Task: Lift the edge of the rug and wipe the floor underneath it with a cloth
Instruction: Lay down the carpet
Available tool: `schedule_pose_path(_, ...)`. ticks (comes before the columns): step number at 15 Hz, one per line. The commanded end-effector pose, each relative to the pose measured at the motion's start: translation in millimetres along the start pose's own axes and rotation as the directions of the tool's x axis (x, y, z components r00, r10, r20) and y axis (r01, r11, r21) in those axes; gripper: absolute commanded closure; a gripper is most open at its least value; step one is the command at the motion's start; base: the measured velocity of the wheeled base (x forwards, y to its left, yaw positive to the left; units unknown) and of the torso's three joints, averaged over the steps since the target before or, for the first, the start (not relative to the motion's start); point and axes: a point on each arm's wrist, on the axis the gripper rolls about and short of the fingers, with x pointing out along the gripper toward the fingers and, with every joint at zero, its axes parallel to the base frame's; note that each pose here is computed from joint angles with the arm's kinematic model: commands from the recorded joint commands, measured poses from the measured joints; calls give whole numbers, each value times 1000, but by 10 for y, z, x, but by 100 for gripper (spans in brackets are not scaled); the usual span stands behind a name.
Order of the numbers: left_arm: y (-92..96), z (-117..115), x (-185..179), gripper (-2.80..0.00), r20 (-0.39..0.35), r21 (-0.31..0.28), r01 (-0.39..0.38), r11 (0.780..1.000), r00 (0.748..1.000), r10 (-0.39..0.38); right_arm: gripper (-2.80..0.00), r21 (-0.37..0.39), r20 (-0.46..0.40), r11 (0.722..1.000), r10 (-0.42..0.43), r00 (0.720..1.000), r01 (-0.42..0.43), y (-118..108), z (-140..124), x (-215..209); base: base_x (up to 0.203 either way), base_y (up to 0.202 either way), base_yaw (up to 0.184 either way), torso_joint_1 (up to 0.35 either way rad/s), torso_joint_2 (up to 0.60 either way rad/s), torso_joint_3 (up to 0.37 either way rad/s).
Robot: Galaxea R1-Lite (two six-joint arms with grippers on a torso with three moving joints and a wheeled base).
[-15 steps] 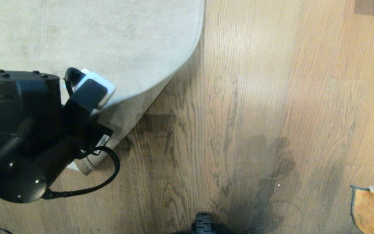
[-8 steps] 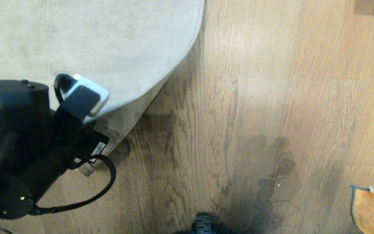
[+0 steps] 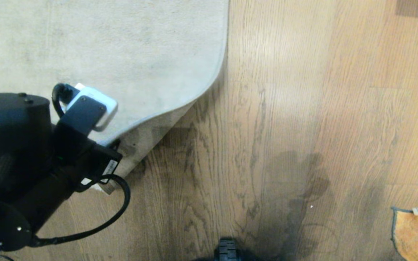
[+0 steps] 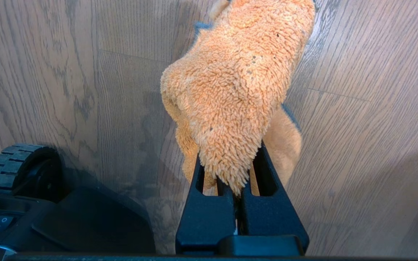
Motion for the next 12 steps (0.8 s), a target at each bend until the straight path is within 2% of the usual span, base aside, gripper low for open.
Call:
schedule_pose_path(1, 8, -3, -14, -280, 2, -12, -4, 1000, 1000, 4, 0, -1, -1, 1000, 0, 1000, 0, 0, 0, 1, 0, 0, 0, 0, 0, 0)
schedule_pose_path(4, -28, 17, -64, -280, 21, -56, 23, 998, 1000, -22, 0, -1, -1, 1000, 0, 1000, 0, 0, 0, 1, 0, 0, 0, 0, 0, 0)
schedule_pose_path(8, -80, 100, -160, -280, 71, -163, 82, 983, 995, -71, 0, -1, -1, 1000, 0, 1000, 0, 0, 0, 1, 0, 0, 0, 0, 0, 0)
schedule_pose_path(12, -129, 158, -271, -280, 114, -282, 145, 948, 987, -118, 0, -1, -1, 1000, 1, 1000, -1, 0, 0, 1, 0, 0, 0, 0, 0, 0)
